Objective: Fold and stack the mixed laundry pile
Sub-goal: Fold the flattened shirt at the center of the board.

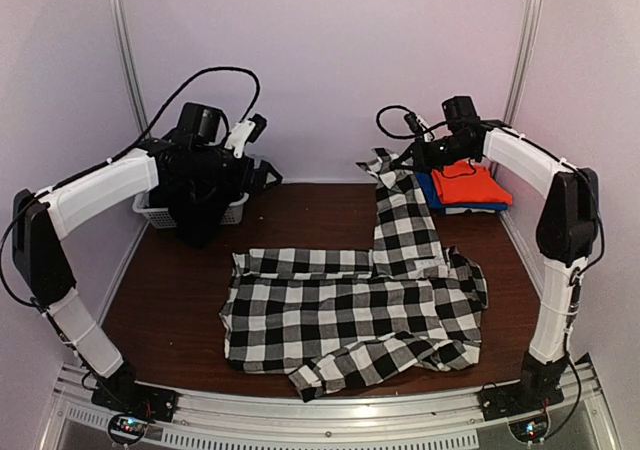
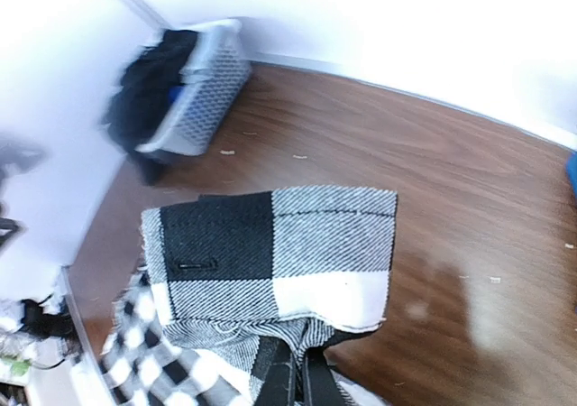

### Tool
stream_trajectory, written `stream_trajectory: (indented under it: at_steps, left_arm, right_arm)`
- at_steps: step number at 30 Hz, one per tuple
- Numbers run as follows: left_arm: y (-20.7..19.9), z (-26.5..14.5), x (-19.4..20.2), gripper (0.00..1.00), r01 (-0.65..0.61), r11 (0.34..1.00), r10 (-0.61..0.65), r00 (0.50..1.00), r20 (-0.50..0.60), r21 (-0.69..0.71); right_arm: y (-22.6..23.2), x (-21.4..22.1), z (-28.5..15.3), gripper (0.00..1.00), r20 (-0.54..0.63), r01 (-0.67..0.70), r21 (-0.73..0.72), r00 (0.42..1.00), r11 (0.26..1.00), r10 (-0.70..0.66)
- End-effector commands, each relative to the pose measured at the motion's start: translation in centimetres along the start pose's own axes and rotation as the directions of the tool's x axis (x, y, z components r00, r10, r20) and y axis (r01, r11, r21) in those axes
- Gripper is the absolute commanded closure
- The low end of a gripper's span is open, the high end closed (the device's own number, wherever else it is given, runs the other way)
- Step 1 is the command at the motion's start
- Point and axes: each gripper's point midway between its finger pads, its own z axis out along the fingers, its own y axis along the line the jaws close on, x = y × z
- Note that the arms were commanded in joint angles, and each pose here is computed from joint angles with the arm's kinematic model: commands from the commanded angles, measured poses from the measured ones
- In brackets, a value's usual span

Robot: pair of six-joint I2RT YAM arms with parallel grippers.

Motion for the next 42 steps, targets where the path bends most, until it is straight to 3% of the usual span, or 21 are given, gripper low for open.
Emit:
stream_trajectory:
  at_steps: [1,7,17,22,31,42]
  left_arm:
    - [-6.9,-1.4,-2.2,0.02,-0.208,0.966,0.196,0.976,0.094,0.155]
    - [-13.1,-2.5,-2.2,0.02,-0.298,0.922,0.252,0.947,0.200,0.248]
    - [-18.8,-1.6,-3.2,0.02,-0.133,0.891,0.047,0.978,0.203,0.434]
    - [-21.6,-1.6,-4.0,0.02,-0.078,0.798,-0.043,0.982,0.185,0.598]
    - [-25.7,-2.3,-4.0,0.02,-0.022,0.631,-0.122,0.984,0.128,0.775]
    - [-25.3,1.8,-3.3,0.02,0.103,0.685,-0.173,0.985,0.024,0.721]
  right_arm:
    - [6.8,0.9,-2.1,1.00,0.048,0.043,-0.280,0.998,0.959,-0.031]
    - [11.7,3.6,-5.6,0.99,0.076,0.111,-0.414,0.993,0.903,-0.087]
    - [16.8,8.3,-10.3,0.94,0.136,0.233,-0.454,0.972,0.860,-0.192]
    - [18.2,10.4,-11.5,0.89,0.146,0.315,-0.427,0.949,0.848,-0.279]
    - [18.7,12.4,-11.9,0.88,0.158,0.433,-0.333,0.902,0.838,-0.403]
    - [20.0,13.4,-13.2,0.86,0.196,0.506,-0.311,0.862,0.805,-0.467]
